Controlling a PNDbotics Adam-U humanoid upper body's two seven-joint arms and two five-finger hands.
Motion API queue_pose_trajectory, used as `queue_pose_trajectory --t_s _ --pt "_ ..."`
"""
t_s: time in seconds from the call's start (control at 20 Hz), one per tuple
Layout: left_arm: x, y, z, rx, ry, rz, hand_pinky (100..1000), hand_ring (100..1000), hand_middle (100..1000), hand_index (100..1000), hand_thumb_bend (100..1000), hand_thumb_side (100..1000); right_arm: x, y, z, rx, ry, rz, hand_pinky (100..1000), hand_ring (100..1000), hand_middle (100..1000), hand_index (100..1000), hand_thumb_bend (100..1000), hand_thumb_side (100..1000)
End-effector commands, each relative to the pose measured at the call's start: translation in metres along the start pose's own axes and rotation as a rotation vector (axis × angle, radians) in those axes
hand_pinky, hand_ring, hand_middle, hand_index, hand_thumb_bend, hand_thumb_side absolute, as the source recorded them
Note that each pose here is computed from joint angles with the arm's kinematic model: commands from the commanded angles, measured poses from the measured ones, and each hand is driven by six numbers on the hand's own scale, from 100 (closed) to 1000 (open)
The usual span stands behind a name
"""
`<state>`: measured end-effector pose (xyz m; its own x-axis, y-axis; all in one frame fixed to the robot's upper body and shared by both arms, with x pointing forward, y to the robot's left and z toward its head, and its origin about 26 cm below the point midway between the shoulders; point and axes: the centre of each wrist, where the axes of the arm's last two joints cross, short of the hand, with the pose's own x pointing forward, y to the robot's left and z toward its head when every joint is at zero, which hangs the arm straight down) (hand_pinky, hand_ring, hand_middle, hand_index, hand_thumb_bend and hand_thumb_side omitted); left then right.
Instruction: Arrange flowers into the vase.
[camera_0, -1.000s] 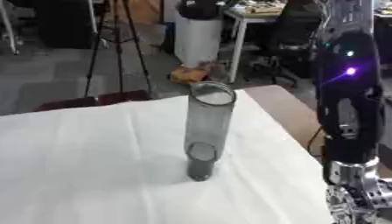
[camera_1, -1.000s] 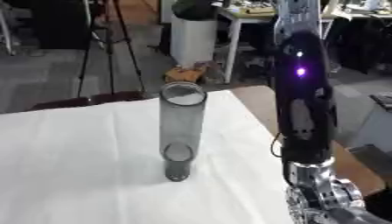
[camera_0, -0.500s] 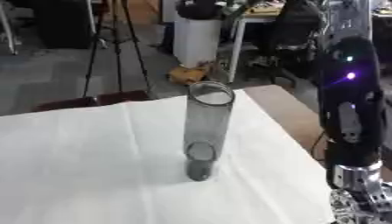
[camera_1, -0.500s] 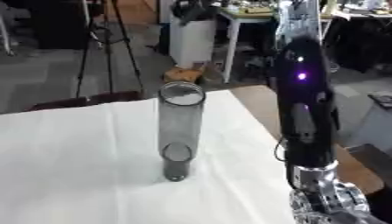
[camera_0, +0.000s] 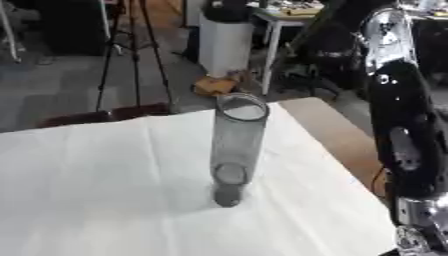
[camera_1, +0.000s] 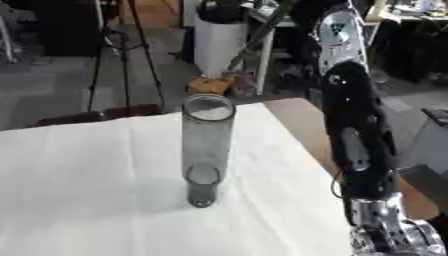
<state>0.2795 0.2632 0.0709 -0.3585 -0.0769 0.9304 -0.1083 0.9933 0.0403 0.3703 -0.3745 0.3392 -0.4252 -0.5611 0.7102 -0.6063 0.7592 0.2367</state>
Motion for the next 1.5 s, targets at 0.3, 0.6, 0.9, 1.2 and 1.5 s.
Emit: queue_pose_trajectory --t_s 0.3,0.6,0.9,1.2,1.5 --pt "0.006 0.001 -0.003 -0.005 -0.020 -0.003 564 493 541 940 682 836 0.003 -0.002 -0.003 0.044 0.029 0.053 100 100 100 100 100 100" --pt "0.006 0.001 -0.003 -0.005 -0.018 -0.001 564 494 542 941 682 836 -0.004 -0.002 -0.004 0.062 0.053 0.056 100 100 100 100 100 100" --pt "0.006 0.000 -0.003 -0.008 -0.018 0.002 564 495 542 941 682 836 -0.013 -0.004 -0.005 0.073 0.075 0.078 100 100 100 100 100 100" --pt "0.006 0.000 -0.003 -0.010 -0.017 0.005 564 497 543 941 678 837 -0.022 -0.010 -0.004 0.082 0.106 0.122 100 100 100 100 100 100" --pt "0.006 -0.001 -0.003 -0.012 -0.017 0.007 565 498 544 942 675 838 -0.031 -0.016 -0.004 0.112 0.131 0.158 100 100 100 100 100 100"
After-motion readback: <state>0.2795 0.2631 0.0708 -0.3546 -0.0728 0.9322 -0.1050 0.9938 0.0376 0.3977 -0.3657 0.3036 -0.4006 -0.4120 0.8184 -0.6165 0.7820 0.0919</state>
